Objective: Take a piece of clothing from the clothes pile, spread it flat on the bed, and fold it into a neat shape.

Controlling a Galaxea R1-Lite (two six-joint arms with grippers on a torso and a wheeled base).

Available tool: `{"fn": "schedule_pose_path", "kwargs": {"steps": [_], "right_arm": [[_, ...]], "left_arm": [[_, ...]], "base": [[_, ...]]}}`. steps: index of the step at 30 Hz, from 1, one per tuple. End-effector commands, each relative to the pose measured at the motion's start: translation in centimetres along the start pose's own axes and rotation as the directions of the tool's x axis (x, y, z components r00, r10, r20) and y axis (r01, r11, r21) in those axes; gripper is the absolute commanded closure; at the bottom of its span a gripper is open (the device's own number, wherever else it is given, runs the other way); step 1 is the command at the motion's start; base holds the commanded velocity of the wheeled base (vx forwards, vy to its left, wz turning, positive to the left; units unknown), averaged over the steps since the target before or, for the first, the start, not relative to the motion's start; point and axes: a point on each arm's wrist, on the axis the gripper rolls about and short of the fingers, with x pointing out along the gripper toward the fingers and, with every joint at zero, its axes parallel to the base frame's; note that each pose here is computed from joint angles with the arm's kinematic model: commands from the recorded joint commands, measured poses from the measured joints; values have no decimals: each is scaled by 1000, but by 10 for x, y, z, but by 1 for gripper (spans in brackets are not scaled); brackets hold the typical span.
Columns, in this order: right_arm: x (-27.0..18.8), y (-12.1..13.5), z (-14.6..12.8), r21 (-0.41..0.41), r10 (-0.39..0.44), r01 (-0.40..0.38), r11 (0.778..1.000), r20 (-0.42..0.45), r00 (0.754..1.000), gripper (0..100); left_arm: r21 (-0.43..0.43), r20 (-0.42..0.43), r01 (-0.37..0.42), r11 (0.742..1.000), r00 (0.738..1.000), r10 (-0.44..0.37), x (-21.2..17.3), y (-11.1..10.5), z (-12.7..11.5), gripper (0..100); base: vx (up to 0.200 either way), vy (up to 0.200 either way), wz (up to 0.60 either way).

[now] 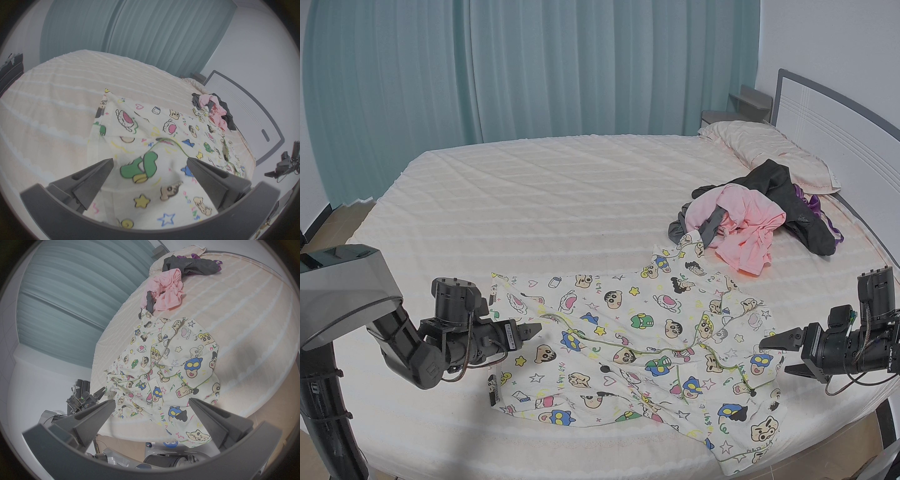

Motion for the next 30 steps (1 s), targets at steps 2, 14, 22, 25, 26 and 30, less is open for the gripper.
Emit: {"fn": "schedule_pose_path", "kwargs": {"steps": [2,14,22,25,26,30], "right_arm": [[0,0,0,-1,-1,1,1000,-1,1000,0],[0,0,-1,-2,-1,1,1000,-2,1000,0],[0,0,-1,-2,-1,1,1000,-2,1000,0],[0,-2,-2,1,-6,6,1000,-5,1000,0],[0,-2,-2,2,-7,7,1000,-6,1000,0],[0,-2,-2,1,-5,5,1000,-4,1000,0]], "left_arm": [[-15,17,10,1000,1000,-9,-29,7,4,0],[-29,-111,-10,1000,994,7,-47,14,-29,0],[-32,-182,28,999,983,-33,-44,10,-43,0],[-38,-198,44,998,979,-51,-43,3,-48,0],[-42,-199,46,998,978,-54,-43,2,-48,0],[-56,-218,53,997,974,-64,-42,-3,-53,0]], "base": [[0,0,0],[0,0,0],[0,0,0],[0,0,0],[0,0,0],[0,0,0]]}}
